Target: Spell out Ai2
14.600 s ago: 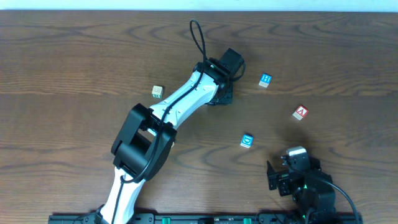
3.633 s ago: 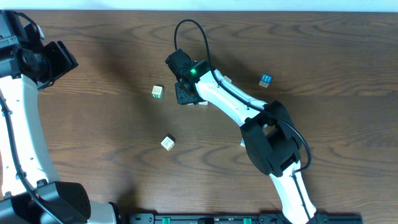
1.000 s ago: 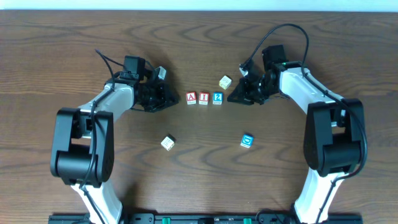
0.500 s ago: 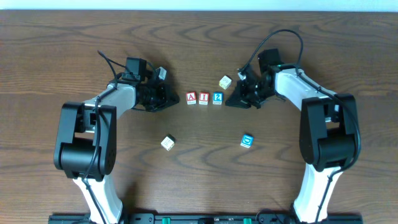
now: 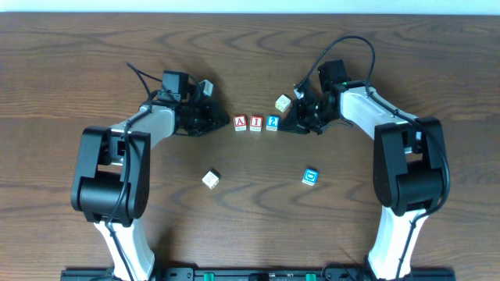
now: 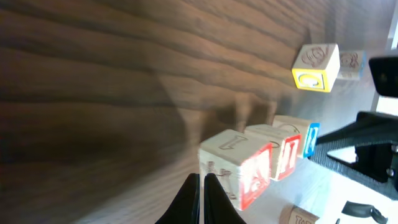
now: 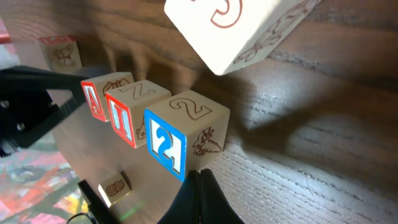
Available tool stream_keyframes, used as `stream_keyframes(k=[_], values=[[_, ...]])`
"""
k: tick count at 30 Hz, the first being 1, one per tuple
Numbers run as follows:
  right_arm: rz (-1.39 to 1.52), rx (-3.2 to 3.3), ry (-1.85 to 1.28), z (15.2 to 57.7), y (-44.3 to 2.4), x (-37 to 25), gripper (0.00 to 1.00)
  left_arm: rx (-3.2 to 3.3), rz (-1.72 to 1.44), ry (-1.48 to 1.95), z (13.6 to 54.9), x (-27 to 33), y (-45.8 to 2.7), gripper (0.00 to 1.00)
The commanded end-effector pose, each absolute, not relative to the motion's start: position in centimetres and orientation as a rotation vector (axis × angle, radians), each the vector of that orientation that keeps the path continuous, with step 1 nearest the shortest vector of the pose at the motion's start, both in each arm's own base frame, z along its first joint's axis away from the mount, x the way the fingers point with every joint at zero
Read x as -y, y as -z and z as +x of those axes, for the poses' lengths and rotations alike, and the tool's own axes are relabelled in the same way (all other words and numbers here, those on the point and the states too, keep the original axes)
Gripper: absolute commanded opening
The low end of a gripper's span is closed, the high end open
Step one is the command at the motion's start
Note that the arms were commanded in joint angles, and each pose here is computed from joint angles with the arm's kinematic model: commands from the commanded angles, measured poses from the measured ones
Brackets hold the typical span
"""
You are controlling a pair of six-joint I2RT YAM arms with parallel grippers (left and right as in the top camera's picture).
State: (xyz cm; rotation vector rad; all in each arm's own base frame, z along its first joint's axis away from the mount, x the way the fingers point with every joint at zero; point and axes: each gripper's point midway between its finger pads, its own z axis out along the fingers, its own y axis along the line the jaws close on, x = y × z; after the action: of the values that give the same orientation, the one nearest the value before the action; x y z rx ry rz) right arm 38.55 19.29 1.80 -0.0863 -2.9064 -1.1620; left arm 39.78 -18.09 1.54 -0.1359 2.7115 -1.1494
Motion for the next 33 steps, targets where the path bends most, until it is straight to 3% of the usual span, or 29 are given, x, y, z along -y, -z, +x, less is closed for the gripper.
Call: stream_keyframes(k=[1,33], values=[[-0.096,2.892,1.159,38.3,-1.4,-19.6,0.01,-2.737,-0.131,1.175,39.0,18.9,-0.8,0.06],[0.019,2.902,1.186,38.0,-1.6,-20.6,0.01,-2.704,-0.095,1.179,39.5,20.1,-1.2,0.05]])
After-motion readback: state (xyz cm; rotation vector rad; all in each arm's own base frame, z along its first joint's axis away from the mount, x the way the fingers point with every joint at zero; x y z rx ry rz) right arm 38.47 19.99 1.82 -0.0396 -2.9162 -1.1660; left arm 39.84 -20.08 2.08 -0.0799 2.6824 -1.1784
